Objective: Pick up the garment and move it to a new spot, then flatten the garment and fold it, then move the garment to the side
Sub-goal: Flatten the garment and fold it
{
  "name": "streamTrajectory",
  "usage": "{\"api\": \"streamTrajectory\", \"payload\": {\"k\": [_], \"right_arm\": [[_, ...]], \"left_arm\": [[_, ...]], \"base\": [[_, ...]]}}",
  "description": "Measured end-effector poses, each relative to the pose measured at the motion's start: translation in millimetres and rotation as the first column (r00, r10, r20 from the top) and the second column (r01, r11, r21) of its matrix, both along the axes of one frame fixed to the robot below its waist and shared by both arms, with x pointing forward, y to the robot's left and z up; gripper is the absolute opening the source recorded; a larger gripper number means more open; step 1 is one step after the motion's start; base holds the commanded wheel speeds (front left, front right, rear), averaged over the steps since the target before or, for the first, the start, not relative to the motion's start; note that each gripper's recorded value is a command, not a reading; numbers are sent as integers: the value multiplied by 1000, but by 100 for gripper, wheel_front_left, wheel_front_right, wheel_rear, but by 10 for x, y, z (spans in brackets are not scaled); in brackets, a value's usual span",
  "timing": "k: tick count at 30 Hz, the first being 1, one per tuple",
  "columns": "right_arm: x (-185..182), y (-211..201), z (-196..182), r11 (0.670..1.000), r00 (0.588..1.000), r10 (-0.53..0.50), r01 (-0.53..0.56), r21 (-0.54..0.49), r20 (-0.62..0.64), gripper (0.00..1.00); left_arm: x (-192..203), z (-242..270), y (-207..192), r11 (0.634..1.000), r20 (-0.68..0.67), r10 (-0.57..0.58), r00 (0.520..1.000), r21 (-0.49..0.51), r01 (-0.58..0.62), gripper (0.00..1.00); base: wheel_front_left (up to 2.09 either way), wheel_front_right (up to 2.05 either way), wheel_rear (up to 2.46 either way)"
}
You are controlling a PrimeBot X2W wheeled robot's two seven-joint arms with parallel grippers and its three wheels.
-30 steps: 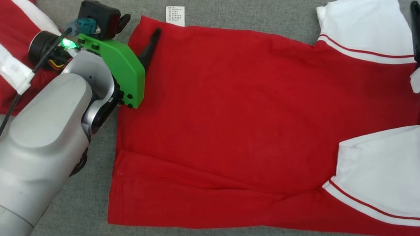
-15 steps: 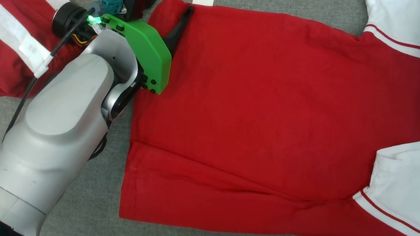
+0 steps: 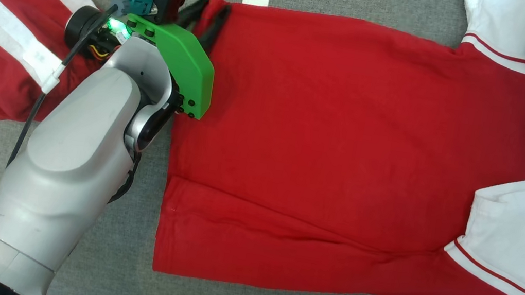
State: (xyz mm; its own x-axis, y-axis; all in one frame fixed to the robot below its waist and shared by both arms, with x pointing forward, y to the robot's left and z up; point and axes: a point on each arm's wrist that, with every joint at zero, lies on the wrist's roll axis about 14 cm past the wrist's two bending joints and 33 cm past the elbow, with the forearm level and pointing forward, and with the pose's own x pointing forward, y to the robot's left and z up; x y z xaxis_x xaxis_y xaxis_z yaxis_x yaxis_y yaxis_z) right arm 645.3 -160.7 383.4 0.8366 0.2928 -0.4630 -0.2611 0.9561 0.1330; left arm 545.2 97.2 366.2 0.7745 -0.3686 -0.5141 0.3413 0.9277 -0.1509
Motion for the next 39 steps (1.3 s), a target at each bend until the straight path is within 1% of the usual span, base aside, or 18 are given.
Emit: {"api": "streamTrajectory", "payload": {"k": [3, 10, 13, 17, 20, 23, 26, 31, 35, 39], "right_arm": [[1, 20, 85, 1000, 999, -1, 1, 11, 32, 0], [-2, -6, 420, 999, 990, -31, 24, 49, 140, 0], [-38, -53, 568, 998, 984, -44, 36, 53, 172, 0], [-116, -142, 727, 997, 978, -61, 51, 52, 202, 0], [-176, -203, 853, 996, 971, -77, 64, 62, 226, 0], [-236, -202, 980, 996, 966, -74, 58, 71, 248, 0], [-315, -181, 1053, 996, 965, -63, 45, 76, 253, 0], [-466, -197, 1123, 998, 973, -38, 24, 63, 229, 0], [-609, -257, 1133, 999, 982, -25, 16, 52, 188, 0], [-772, -254, 1131, 999, 989, 4, -11, 49, 149, 0]], "left_arm": [[-20, 27, -4, 1000, -4, 2, 1000, -9, -2, 0], [-28, 157, 75, 999, -20, 19, 1000, -35, -20, 0], [-26, 224, 119, 999, -29, 25, 999, -48, -27, 0], [-33, 291, 173, 999, -31, 18, 999, -28, -19, 0], [-56, 329, 159, 999, -54, 18, 998, -47, -20, 0], [-104, 316, 168, 999, -92, 2, 996, -35, -5, 0], [-170, 297, 132, 999, -155, -17, 988, -45, 10, 0], [-273, 306, 73, 998, -246, -63, 967, -25, 58, 0], [-297, 401, 45, 996, -254, -91, 963, -6, 92, 0], [-337, 505, -37, 992, -249, -126, 960, -19, 125, 0]], "base": [[0, 0, 0], [0, 0, 0], [0, 0, 0], [0, 0, 0], [0, 0, 0], [0, 0, 0], [0, 0, 0], [0, 0, 0], [0, 0, 0], [0, 0, 0]]}}
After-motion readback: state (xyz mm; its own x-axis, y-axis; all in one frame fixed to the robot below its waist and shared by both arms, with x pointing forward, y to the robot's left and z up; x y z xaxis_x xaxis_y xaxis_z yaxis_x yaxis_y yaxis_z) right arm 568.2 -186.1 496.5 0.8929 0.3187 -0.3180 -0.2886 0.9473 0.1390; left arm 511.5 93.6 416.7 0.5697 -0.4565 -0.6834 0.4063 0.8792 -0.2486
